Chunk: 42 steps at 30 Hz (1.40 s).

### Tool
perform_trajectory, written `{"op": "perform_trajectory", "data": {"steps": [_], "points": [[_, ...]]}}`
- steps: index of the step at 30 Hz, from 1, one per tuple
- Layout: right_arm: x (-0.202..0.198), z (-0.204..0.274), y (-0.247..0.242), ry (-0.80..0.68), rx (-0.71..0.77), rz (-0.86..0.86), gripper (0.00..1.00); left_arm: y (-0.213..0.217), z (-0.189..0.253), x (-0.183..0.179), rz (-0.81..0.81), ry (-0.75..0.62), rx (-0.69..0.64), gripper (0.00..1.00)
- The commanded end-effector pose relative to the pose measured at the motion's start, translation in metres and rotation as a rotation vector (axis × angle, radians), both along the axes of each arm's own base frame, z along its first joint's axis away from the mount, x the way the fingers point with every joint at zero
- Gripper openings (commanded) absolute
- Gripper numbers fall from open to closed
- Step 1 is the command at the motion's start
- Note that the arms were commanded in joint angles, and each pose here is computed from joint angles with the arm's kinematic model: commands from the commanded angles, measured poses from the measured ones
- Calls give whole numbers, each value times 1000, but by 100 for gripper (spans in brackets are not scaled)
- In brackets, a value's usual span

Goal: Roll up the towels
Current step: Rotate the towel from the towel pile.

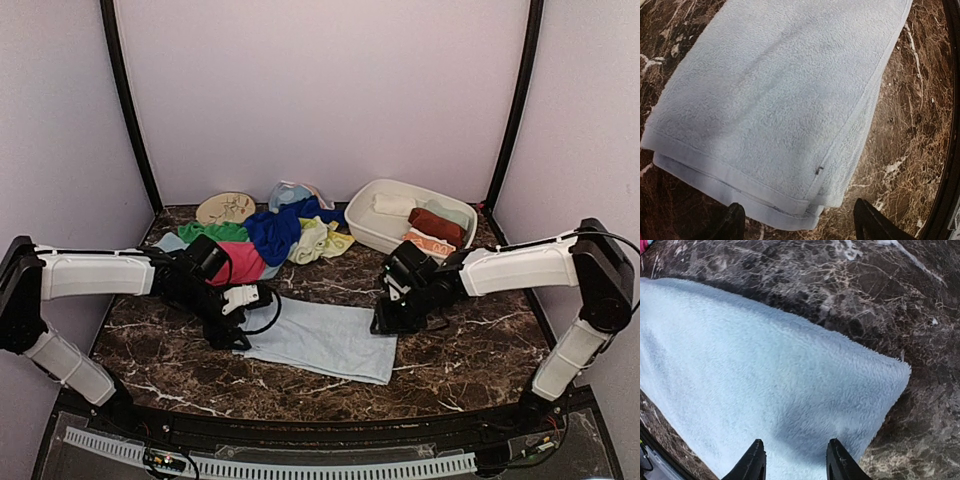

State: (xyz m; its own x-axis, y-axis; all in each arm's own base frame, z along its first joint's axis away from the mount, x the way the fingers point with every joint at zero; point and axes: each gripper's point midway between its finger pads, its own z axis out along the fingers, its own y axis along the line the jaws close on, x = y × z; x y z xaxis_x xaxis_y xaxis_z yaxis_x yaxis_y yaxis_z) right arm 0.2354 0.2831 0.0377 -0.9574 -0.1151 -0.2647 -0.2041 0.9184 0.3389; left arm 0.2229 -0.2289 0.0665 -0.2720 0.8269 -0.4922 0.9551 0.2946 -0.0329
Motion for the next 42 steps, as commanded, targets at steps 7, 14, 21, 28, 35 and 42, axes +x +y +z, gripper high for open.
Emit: {"op": "perform_trajectory", "data": {"steps": [7,14,21,28,35,42], "points": [[37,3,16,-12,-56,57,40,8,-37,-13,-45,42,108,75],[0,-32,-20,61,-93,-12,34,14,-58,31,9,-110,228,74],[-60,-33,-46,91,-131,-39,34,-19,-46,74,9,-199,192,73],[-106,-34,-55,115,-146,-59,34,-58,-37,111,-17,-294,186,74],[-123,-22,-20,110,-52,-10,34,-93,-33,149,3,-405,157,75],[-135,-19,31,174,49,137,37,-96,46,209,173,-471,-2,80]]}}
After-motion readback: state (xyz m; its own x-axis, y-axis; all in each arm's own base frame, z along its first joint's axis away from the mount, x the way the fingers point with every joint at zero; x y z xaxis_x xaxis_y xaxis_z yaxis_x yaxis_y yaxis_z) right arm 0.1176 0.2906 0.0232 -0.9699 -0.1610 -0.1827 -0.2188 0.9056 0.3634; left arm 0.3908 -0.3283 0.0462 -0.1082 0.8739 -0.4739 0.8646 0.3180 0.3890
